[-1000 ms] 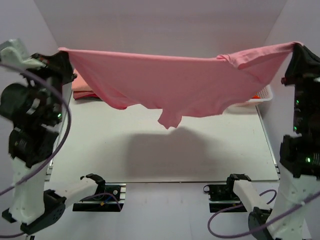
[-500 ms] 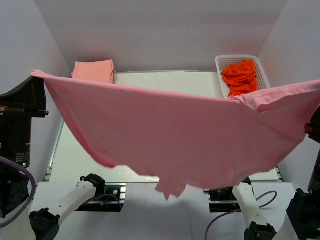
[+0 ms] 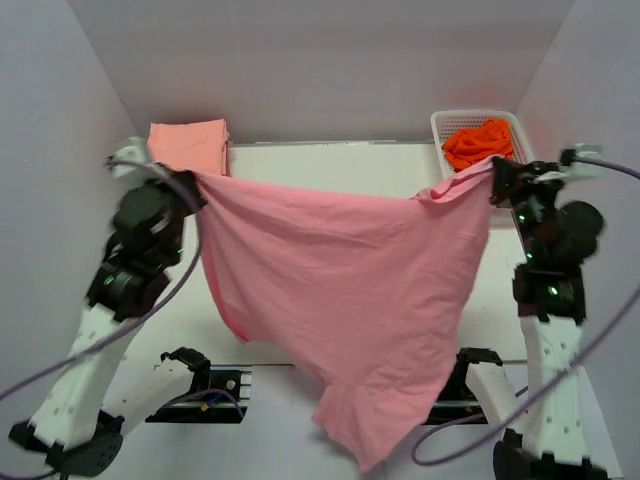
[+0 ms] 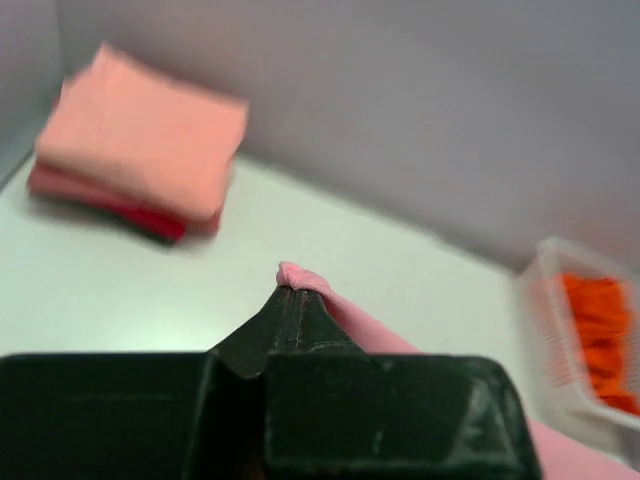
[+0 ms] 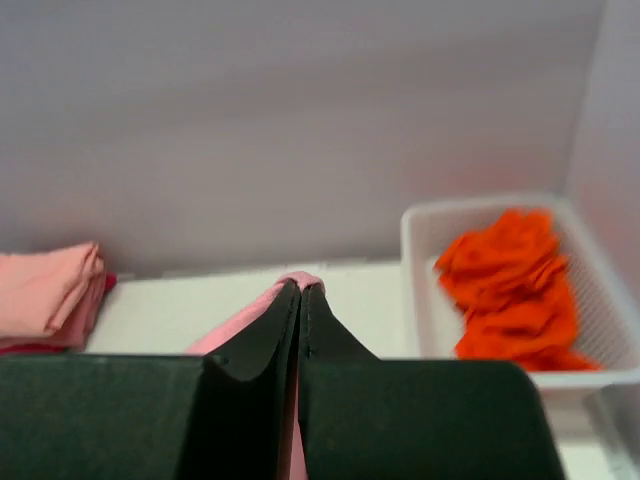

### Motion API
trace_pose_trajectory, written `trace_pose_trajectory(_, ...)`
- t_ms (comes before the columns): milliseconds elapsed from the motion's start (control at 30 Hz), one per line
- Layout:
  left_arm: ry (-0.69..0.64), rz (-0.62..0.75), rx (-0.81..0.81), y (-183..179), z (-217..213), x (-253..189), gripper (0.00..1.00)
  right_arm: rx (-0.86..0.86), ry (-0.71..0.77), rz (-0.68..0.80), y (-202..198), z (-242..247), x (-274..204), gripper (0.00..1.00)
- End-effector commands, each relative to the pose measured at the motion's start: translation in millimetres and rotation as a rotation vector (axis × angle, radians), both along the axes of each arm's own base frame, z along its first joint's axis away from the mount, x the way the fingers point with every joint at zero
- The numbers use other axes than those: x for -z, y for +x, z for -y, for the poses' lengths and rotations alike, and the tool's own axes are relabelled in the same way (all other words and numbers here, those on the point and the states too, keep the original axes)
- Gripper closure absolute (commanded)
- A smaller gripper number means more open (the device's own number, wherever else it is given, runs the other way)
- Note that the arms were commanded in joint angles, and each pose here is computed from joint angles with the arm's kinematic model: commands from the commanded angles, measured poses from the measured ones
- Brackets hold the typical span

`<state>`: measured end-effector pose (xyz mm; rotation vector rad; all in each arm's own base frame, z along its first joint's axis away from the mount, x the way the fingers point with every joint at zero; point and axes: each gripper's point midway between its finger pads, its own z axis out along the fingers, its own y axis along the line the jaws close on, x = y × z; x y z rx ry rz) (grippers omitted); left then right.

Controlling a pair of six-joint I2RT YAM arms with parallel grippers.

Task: Fold and stack the t-shirts
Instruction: Flatten out the tshirt

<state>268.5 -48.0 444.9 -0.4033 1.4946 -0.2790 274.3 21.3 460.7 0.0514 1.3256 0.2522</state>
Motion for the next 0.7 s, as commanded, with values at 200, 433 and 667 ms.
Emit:
trace_pose_trajectory(200,0.132,-0.499,-0.269,126.6,19.9,195.1,1.00,-0.179,0.070,-0.301,115.2,-25.1,164.5,1.00)
trace_pose_trajectory(433,0.174,-0.652,-0.295,219.1,20.5,269.1,1.00,-0.279,0.009,-0.425,196.9,-42.9,204.7,1.00)
trace_pose_trajectory(667,0.197,-0.607,-0.227,308.2,26.2,273.2,1.00,-0.195,-0.065,-0.480,269.7,-35.8,210.1,1.00)
